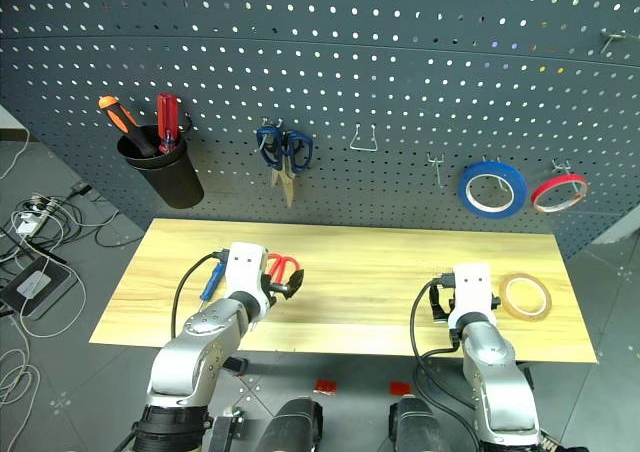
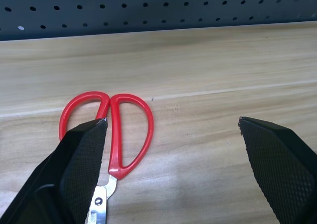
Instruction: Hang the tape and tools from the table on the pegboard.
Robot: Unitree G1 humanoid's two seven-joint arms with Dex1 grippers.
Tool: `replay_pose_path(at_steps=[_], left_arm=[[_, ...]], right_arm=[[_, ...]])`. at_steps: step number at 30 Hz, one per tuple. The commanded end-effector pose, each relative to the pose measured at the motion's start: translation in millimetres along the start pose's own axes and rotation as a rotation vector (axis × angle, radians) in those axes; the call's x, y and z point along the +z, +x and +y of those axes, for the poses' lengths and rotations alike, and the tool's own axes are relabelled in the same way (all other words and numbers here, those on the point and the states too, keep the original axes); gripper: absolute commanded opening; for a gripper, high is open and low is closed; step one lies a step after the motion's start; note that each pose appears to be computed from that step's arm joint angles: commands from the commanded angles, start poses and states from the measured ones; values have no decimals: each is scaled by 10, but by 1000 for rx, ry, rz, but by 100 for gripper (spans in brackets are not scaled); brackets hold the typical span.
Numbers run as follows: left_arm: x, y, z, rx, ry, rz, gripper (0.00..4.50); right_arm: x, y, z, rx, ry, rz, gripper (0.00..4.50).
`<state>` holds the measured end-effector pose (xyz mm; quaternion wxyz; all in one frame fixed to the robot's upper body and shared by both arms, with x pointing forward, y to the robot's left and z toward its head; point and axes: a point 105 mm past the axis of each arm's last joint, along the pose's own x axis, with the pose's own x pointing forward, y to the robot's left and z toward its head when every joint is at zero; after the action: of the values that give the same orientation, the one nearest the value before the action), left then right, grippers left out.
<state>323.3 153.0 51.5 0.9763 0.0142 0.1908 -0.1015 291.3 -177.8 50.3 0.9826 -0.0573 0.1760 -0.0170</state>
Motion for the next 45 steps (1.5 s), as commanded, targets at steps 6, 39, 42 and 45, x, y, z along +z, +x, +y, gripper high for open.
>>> replay_pose_path(at_steps=[6,39,42,45], left_arm=[[97,-52,22,13,3,-17,447],[-81,-488,596,234,35,0,447],[63,-330,429,147,70,-36,447],[223,-178,105,-30,141,-81,447]], right_arm=[[61,-39,-48,-9,2,-34,450],[-26,-150,-510,-4,46,-34,450],[56,-120,-593,12,66,-69,450],[99,-104,-677,18,45,-72,450]])
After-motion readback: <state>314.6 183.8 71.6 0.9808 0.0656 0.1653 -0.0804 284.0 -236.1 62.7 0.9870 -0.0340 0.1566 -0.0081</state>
